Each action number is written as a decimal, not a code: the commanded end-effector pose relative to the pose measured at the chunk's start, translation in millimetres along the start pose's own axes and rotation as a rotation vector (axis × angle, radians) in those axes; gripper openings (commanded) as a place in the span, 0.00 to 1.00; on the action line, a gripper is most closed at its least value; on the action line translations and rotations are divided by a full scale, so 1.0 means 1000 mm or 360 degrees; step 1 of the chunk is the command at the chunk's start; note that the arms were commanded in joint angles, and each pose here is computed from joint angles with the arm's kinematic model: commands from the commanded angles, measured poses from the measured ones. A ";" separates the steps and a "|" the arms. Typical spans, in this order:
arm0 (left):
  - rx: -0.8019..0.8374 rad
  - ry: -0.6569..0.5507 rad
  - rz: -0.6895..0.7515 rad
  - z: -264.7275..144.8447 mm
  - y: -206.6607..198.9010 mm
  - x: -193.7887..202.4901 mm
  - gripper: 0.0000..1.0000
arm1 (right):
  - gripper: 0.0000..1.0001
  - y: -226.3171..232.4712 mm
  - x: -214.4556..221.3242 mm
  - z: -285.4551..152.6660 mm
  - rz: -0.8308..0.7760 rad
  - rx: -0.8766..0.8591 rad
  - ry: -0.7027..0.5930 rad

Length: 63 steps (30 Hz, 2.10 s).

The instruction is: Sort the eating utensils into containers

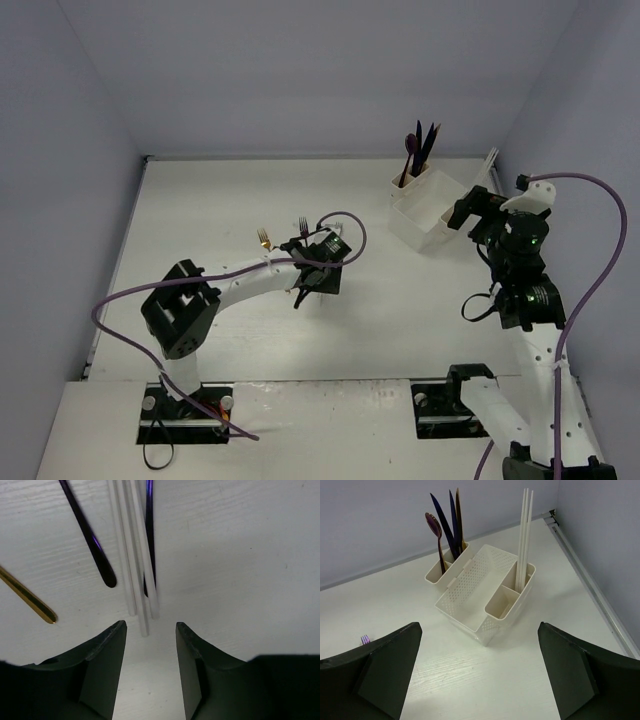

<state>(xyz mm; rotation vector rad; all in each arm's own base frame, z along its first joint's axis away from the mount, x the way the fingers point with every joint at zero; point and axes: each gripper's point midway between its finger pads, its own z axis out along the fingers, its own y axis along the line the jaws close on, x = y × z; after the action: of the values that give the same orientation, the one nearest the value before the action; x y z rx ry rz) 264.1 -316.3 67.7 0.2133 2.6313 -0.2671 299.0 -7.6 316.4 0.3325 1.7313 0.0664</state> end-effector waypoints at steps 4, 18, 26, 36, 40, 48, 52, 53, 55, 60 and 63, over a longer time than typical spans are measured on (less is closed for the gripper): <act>0.0048 -0.0059 -0.0092 -0.005 -0.025 -0.019 0.35 | 1.00 0.004 -0.006 -0.007 0.0009 -0.0005 -0.0052; -0.0164 0.0034 -0.0131 0.014 -0.008 -0.005 0.29 | 1.00 0.007 0.000 -0.014 -0.0025 -0.0019 -0.0027; -0.0212 0.0071 -0.0111 0.025 -0.004 0.000 0.24 | 1.00 0.007 0.002 -0.015 -0.0031 -0.0018 -0.0018; -0.0261 0.0083 -0.0102 0.024 0.000 0.001 0.02 | 1.00 0.006 0.006 -0.015 -0.0034 -0.0014 -0.0005; -0.0261 0.0046 -0.0107 0.011 0.002 -0.006 0.00 | 1.00 0.009 0.005 -0.016 -0.0036 -0.0040 -0.0005; -0.0172 -0.0130 -0.0124 -0.039 -0.002 -0.033 0.00 | 1.00 0.050 0.005 -0.015 -0.0088 -0.0375 0.0087; -0.0054 -0.0299 -0.0040 -0.067 -0.015 -0.054 0.00 | 1.00 0.092 0.006 -0.019 -0.0062 -0.0708 0.0202; -0.0017 -0.0350 0.0002 -0.074 -0.020 -0.059 0.00 | 1.00 0.099 0.006 -0.019 -0.0042 -0.0764 0.0232; 0.0071 -0.0467 0.0034 -0.089 -0.028 -0.070 0.00 | 1.00 0.110 0.009 -0.016 0.0011 -0.0828 0.0296; 0.0402 -0.0854 0.0121 -0.135 -0.059 -0.102 0.00 | 1.00 0.140 0.004 -0.014 0.0102 -0.1035 0.0416; 0.0581 -0.1017 0.0261 -0.154 -0.077 -0.104 0.00 | 1.00 0.155 -0.002 -0.014 0.0164 -0.1135 0.0473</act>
<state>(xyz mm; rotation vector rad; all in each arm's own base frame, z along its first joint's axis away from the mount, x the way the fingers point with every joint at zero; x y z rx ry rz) 264.3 -338.7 193.9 0.2905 2.2287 -0.4563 314.8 111.5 309.8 -0.0324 1.9540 0.6197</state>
